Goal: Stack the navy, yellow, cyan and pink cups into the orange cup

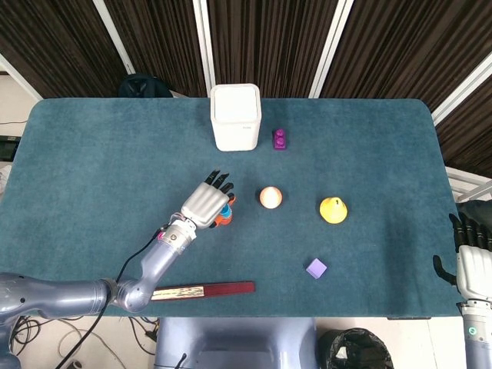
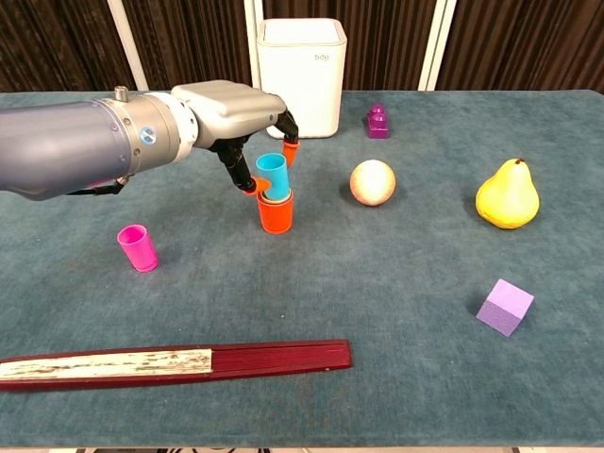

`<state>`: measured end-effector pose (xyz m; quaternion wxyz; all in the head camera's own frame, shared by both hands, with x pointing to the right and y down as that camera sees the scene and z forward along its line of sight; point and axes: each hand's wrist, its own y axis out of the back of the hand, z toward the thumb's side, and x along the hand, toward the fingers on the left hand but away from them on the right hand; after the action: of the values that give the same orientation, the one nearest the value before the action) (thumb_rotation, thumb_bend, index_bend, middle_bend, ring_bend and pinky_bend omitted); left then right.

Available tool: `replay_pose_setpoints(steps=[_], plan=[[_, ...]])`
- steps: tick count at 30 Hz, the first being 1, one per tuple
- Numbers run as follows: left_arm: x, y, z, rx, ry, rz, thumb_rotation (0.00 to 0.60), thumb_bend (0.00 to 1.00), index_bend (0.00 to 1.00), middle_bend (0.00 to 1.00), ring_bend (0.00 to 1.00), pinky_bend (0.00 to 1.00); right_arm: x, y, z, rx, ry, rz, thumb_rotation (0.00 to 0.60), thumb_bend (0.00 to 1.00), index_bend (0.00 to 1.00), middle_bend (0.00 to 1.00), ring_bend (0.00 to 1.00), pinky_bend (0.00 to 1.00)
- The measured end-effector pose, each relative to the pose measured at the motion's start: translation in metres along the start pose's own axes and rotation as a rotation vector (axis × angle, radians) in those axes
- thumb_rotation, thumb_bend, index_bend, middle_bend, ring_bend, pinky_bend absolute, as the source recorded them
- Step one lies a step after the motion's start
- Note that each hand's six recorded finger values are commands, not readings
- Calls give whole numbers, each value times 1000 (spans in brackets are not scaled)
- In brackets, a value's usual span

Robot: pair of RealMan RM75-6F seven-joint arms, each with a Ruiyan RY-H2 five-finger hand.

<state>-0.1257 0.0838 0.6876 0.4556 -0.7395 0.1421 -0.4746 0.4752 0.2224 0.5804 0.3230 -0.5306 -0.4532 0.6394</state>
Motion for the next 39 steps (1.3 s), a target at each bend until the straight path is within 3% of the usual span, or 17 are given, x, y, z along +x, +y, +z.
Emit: replay_pose_setpoints(steps=[4, 9, 14, 24, 31, 39], plan=[[0, -3, -3, 24, 8, -3, 600, 335, 399, 175, 0, 3, 0, 1, 0, -1, 0, -3, 600, 430, 50, 0, 44, 0], [0, -6, -3, 54, 6, -13, 600, 303, 194, 135, 0, 1, 0, 2, 0, -2, -2, -6, 600, 431, 51, 0, 44, 0], [-1, -9, -3, 62, 5, -34, 600, 295, 91, 124, 0, 1, 0, 2, 0, -8, -2, -5, 600, 431, 52, 0, 44, 0], [-13, 10, -3, -1, -6, -1, 600, 295, 282, 134, 0, 1, 0, 4, -2, -9, -9, -12, 600, 430, 52, 0, 44, 0], [-50, 27, -43, -14, 37, 17, 600, 295, 287, 134, 0, 1, 1, 2, 0, -7, -4, -6, 600, 431, 52, 0, 44, 0], [-104, 18, -86, -20, 78, -40, 600, 295, 273, 132, 0, 0, 1, 3, 1, -2, -7, -12, 600, 430, 52, 0, 44, 0]])
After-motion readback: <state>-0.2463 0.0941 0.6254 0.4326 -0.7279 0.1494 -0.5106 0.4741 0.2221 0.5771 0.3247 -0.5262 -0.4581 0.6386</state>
